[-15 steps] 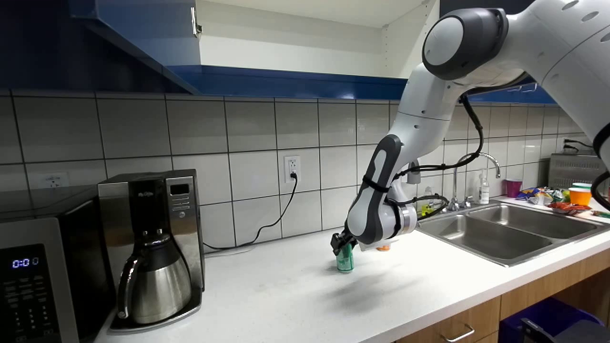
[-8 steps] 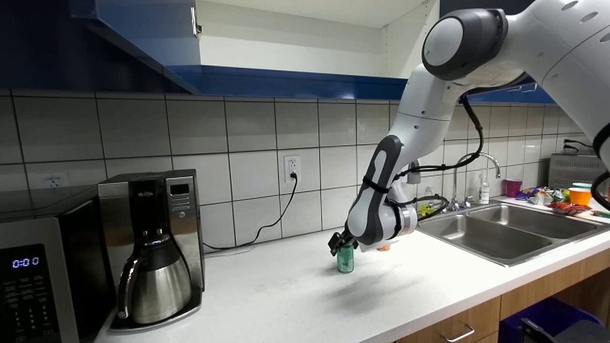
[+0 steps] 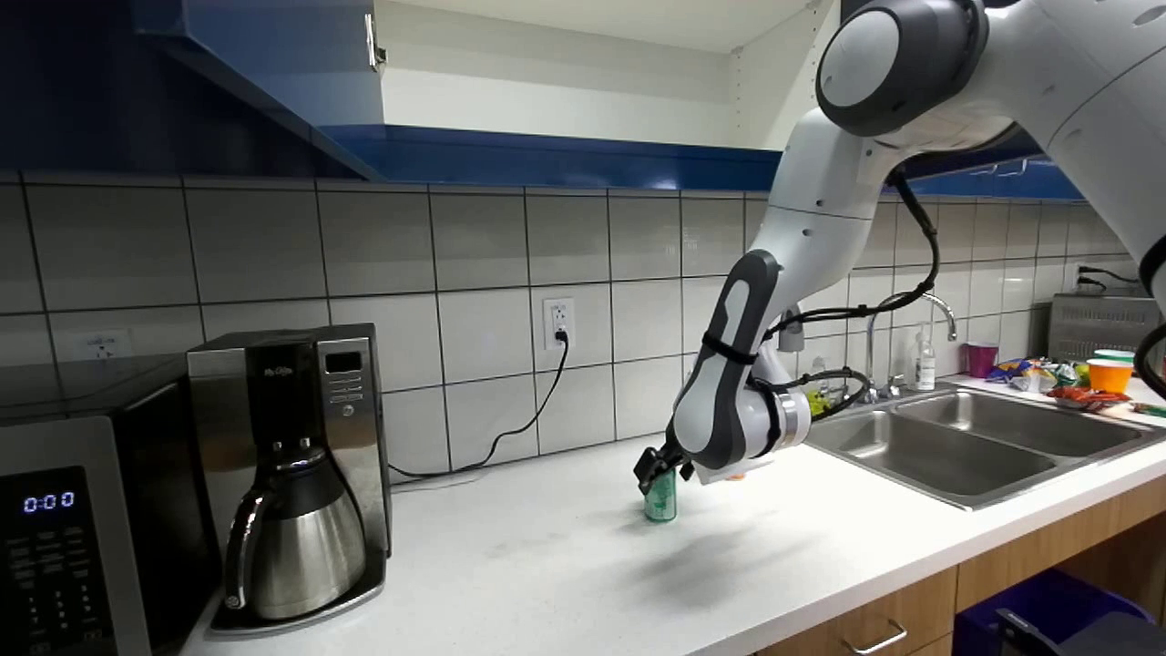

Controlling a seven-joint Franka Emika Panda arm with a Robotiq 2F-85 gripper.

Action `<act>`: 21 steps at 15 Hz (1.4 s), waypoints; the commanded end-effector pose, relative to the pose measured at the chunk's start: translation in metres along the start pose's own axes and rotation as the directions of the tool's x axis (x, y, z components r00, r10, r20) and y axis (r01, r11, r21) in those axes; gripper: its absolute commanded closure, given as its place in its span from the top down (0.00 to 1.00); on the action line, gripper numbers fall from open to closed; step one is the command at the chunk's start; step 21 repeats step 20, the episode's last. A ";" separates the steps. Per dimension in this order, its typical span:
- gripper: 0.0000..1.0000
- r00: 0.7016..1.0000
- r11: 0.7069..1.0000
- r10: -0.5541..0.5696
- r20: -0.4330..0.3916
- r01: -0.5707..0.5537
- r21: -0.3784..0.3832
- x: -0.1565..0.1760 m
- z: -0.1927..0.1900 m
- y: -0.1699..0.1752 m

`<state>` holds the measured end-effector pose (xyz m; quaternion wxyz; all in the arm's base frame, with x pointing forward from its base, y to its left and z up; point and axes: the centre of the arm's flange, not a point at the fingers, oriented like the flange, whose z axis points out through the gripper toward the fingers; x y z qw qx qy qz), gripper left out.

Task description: Remove the green can from the open upper cabinet then place it on the counter.

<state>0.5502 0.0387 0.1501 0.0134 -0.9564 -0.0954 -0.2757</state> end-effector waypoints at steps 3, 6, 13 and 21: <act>1.00 1.000 1.000 0.014 0.013 -0.014 -0.004 -0.026 -0.063 -0.004; 1.00 1.000 1.000 0.010 0.029 -0.009 -0.011 -0.039 -0.091 -0.006; 1.00 1.000 1.000 0.008 0.020 -0.008 -0.012 -0.054 -0.145 -0.009; 1.00 1.000 1.000 0.008 0.010 -0.008 -0.023 -0.055 -0.134 -0.012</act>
